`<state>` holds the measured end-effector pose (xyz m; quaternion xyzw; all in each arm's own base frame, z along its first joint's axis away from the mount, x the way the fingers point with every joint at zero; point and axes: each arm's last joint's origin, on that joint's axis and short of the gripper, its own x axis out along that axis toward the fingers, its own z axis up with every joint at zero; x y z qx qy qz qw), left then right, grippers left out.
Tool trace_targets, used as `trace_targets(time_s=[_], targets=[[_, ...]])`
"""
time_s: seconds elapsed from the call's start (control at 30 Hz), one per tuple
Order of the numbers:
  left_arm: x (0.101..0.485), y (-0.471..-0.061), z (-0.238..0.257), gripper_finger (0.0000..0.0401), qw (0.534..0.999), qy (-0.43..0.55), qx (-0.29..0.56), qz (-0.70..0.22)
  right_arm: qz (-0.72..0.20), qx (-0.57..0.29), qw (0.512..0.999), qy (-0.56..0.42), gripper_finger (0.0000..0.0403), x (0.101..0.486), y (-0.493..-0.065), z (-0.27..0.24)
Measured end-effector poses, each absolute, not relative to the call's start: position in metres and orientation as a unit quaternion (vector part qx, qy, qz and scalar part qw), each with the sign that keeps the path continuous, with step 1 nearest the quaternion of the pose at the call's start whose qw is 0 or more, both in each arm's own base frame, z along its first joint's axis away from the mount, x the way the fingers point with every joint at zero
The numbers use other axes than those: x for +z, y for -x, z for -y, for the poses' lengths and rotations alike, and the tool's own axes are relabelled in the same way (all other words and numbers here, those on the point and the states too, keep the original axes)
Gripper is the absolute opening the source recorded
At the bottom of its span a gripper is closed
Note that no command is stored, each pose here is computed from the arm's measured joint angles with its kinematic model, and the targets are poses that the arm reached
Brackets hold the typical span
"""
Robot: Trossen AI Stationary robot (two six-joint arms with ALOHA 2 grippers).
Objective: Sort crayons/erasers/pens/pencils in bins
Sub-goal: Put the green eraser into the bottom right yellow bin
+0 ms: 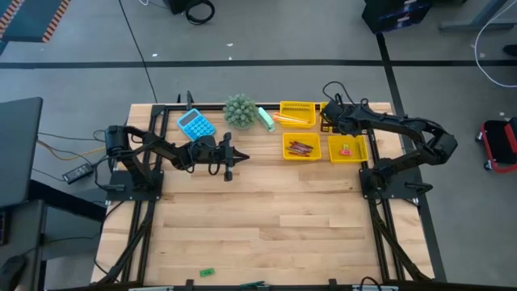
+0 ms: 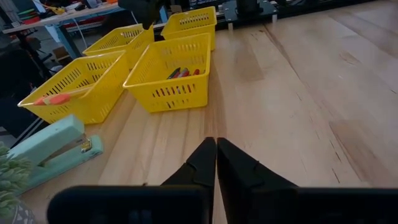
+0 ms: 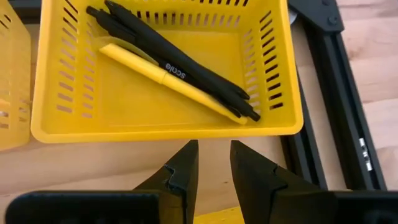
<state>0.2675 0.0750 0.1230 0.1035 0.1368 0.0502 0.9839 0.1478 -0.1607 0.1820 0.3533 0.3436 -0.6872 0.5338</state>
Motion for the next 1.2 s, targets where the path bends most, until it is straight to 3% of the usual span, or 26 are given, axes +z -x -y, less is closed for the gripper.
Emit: trace_targets(time_s=[0.33,0.7,1.03,1.2], targets=[[0.123,-0.267,-0.075,0.0027,0.984,-0.102,0.050,-0.138,-0.365,-0.692,0.544,-0.304,0.0099,0.183,-0.148,0.161],[0.122,-0.267,-0.074,0.0017,0.983,-0.105,0.048,-0.142,-0.477,-0.562,0.660,-0.142,0.0099,0.185,-0.185,0.115],[0.134,-0.269,-0.075,0.0019,0.990,-0.098,0.058,-0.087,-0.409,-0.462,0.785,0.057,0.0099,0.209,-0.232,0.022],[0.140,-0.262,-0.060,0.0017,0.984,-0.076,0.028,-0.157,-0.326,-0.435,0.838,0.053,0.0099,0.227,-0.249,-0.007]])
